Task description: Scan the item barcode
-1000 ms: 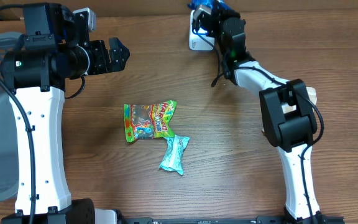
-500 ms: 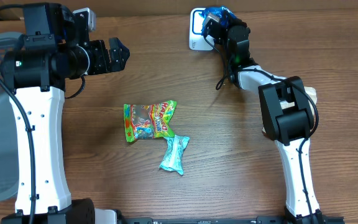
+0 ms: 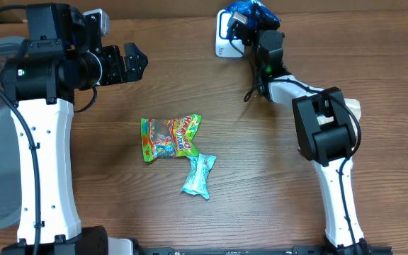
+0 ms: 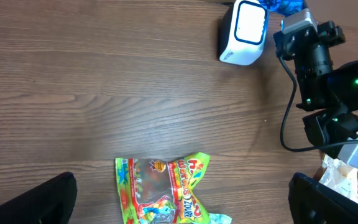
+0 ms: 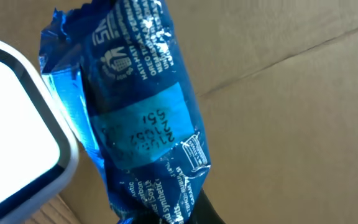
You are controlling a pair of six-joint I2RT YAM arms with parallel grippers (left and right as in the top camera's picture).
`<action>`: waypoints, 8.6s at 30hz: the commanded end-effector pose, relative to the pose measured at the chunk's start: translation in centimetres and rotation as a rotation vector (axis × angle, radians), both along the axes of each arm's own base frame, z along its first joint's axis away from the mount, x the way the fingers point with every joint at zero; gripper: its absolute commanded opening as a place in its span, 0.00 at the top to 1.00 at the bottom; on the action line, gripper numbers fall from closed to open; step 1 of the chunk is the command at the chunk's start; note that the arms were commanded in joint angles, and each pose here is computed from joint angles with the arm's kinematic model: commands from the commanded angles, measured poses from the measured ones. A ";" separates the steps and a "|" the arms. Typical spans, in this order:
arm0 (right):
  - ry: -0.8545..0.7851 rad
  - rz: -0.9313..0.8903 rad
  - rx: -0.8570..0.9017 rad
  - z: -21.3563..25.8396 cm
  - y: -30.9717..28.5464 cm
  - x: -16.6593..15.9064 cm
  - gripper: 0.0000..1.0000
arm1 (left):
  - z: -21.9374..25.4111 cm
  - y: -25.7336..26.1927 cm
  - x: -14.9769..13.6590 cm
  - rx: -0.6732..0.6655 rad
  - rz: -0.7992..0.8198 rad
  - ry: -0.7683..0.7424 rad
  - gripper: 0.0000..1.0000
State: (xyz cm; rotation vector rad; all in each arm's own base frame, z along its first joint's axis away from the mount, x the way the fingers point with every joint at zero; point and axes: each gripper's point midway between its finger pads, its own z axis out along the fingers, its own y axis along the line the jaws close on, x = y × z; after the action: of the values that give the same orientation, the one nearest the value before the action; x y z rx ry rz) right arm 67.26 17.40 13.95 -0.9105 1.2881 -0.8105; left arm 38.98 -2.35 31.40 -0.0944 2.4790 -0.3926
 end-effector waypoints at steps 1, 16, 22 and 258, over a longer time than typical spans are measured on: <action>-0.028 0.026 0.005 1.8 1.7 -0.1 0.96 | -0.2 -0.3 0.0 -0.009 0.004 0.010 0.01; -0.077 0.064 -0.084 4.7 4.9 -1.3 0.96 | -0.2 -0.3 0.0 -0.009 0.004 0.010 0.00; -0.003 0.012 -0.048 12.1 5.1 -3.6 0.96 | -0.2 -0.3 0.0 -0.009 0.004 0.010 0.00; 1.237 0.418 1.292 14.3 -0.6 -35.1 0.96 | -0.3 -0.3 0.0 -0.009 0.004 0.015 0.00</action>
State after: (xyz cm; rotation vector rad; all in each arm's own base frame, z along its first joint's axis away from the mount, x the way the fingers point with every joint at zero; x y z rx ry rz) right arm 31.84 17.46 26.76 -0.4606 2.1018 1.2071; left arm 38.93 -2.35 31.22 -0.0963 2.4857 -0.3931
